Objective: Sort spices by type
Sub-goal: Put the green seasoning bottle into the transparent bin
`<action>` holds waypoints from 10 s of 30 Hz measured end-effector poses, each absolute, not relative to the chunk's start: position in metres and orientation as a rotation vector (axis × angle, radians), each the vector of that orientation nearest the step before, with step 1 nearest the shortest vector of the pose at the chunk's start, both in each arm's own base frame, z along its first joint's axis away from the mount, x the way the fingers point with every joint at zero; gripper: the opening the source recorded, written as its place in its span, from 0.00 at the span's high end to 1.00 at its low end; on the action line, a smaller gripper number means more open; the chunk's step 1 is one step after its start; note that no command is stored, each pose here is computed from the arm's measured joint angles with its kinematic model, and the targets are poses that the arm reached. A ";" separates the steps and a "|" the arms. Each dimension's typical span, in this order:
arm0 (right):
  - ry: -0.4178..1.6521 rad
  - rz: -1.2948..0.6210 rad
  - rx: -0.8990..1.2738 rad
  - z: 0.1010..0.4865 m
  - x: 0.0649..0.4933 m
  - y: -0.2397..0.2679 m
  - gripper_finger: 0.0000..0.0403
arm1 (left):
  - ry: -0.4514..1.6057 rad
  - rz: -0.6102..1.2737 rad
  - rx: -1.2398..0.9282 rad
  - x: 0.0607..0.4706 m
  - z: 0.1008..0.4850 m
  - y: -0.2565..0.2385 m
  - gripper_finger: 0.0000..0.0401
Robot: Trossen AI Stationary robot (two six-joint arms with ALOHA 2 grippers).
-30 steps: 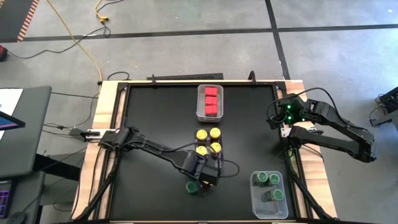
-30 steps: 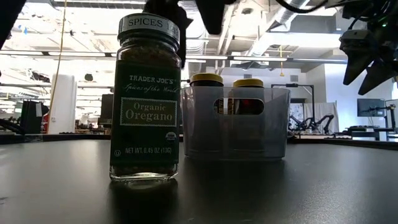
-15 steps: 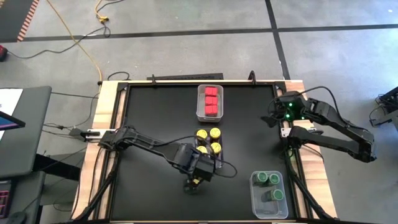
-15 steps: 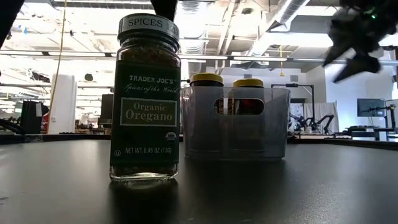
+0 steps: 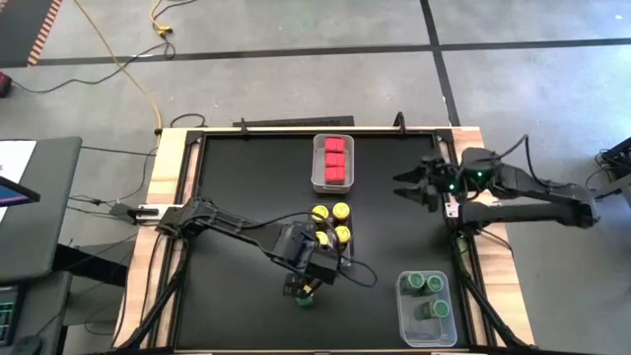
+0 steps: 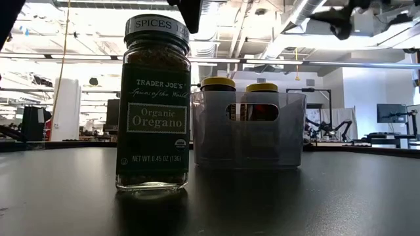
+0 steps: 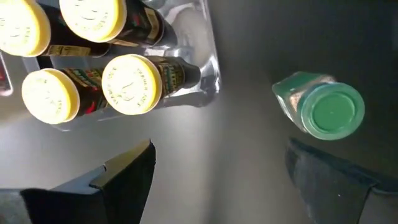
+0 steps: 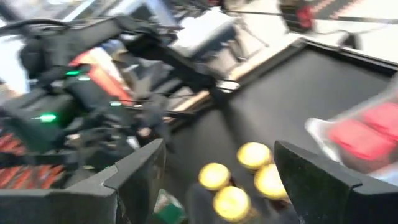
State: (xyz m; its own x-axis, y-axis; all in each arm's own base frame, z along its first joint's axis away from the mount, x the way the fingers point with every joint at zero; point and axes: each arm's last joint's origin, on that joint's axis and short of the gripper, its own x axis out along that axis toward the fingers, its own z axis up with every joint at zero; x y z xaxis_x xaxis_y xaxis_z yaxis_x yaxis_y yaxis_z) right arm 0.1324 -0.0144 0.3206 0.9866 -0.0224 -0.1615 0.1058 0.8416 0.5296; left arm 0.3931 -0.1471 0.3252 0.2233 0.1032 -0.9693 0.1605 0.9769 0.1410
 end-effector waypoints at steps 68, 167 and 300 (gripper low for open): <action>0.608 0.138 0.037 0.304 0.386 0.119 0.06 | 0.738 -0.129 -0.355 0.163 0.251 -0.093 0.15; 1.107 0.269 -0.157 0.202 0.449 0.204 0.29 | 0.759 -0.026 -0.294 0.160 0.246 -0.088 0.15; 1.148 -0.079 0.037 0.269 0.142 0.256 0.45 | 0.794 -0.012 -0.273 0.158 0.244 -0.087 0.15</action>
State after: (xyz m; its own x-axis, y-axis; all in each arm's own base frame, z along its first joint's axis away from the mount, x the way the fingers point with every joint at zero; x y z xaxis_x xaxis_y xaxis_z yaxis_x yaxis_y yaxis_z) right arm 0.1415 0.2559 0.2694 0.4075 -0.0435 -0.9122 0.0813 0.9966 -0.0112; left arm 0.1577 -0.0867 0.2436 0.7025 -0.1132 -0.7026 -0.0912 0.9648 -0.2466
